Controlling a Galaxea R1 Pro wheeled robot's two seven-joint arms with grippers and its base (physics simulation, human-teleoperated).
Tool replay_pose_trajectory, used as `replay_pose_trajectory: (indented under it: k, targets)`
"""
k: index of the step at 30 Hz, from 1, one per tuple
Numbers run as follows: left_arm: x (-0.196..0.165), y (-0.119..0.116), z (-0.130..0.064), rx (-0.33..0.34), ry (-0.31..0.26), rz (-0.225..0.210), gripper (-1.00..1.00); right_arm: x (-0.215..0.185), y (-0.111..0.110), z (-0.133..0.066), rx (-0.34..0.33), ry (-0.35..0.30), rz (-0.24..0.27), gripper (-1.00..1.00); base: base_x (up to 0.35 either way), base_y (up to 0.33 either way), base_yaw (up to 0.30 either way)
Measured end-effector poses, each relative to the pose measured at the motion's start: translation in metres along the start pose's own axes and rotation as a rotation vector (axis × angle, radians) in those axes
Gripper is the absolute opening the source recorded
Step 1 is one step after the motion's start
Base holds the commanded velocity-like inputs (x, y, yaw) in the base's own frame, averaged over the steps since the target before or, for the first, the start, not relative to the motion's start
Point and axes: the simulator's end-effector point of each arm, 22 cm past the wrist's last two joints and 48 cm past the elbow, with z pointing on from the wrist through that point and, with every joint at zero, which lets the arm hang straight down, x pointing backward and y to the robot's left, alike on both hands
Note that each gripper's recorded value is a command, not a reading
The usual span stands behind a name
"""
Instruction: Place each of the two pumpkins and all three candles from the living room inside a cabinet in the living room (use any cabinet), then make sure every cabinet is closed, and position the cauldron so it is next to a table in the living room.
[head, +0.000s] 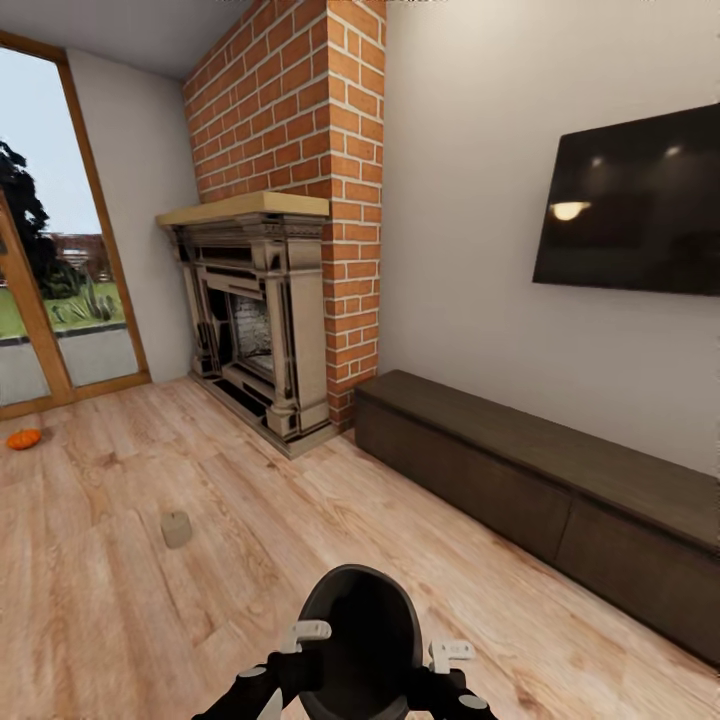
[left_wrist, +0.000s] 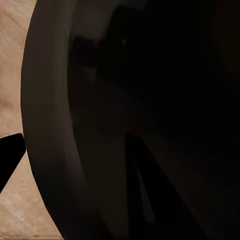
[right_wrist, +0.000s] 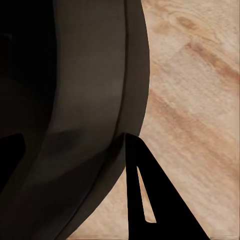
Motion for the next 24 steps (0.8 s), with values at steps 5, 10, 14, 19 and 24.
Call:
replay_pose_trajectory:
  k: [5,10,14,19,24]
  targets:
    - [0.0006,0.0001,0.0001,0.000,0.002,0.000,-1.00,0.0007,0.0000,0.0001,0.000,0.002,0.000,-1.00,-0.270,0.000,0.000]
    - [0.0005,0.0001,0.0001,0.000,0.001,0.000,-1.00,0.0006,0.0000,0.0001,0.000,0.001,0.000,-1.00,-0.290,0.000,0.000]
    - [0.0005,0.0001,0.0001,0.000,0.001,0.000,-1.00,0.0005,0.0000,0.0001,0.000,0.002,0.000,-1.00,-0.293,0.000,0.000]
    - [0.0006,0.0002,0.0001,0.000,0.001,0.000,-1.00,0.0006,0.0000,0.0001,0.000,0.002,0.000,-1.00,-0.296,-0.013,0.050]
    - [0.0006,0.0003,0.0001,0.000,0.001,0.000,-1.00,0.0007,0.0002,0.0001,0.000,0.002,0.000,-1.00,-0.291,-0.107,0.191]
